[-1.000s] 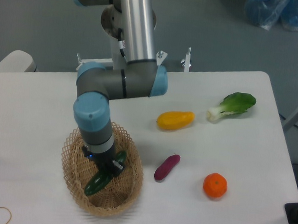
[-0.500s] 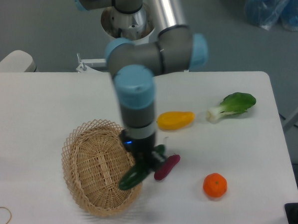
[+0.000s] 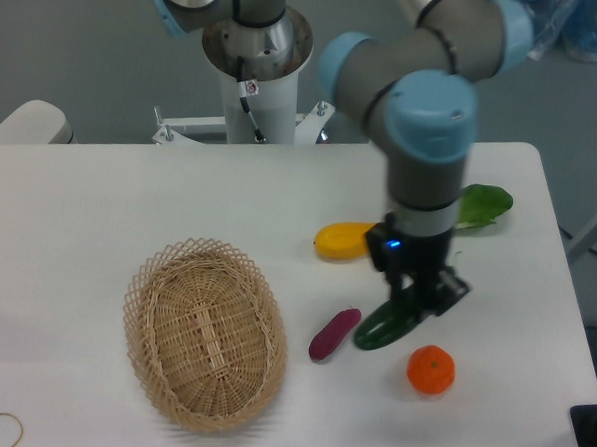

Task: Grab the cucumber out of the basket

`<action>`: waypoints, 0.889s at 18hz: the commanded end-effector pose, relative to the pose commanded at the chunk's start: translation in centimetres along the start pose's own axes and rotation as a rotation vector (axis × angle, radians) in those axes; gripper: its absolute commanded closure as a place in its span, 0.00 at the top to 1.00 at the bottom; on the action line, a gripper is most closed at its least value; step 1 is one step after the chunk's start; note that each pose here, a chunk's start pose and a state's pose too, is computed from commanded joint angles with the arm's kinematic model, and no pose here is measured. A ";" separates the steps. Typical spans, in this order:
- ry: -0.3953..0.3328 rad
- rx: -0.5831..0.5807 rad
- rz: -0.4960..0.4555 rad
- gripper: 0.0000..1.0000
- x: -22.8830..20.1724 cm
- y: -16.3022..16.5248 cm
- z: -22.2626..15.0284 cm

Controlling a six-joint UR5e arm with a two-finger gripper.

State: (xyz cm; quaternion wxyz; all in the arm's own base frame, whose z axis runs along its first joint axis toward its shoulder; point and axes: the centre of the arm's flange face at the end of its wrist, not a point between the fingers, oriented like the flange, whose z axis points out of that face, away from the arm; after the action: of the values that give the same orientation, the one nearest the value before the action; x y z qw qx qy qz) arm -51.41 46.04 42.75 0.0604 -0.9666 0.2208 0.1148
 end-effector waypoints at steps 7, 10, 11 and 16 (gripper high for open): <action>0.017 -0.003 0.011 0.28 0.5 -0.3 0.6; 0.020 -0.004 0.013 0.28 0.6 -0.5 0.8; 0.020 -0.001 0.010 0.28 0.6 -0.5 0.8; 0.018 0.001 0.010 0.28 0.6 -0.9 0.9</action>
State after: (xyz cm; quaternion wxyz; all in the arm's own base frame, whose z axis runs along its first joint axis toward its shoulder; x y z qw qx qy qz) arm -50.61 46.75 41.78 0.0582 -0.9665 0.2260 0.1065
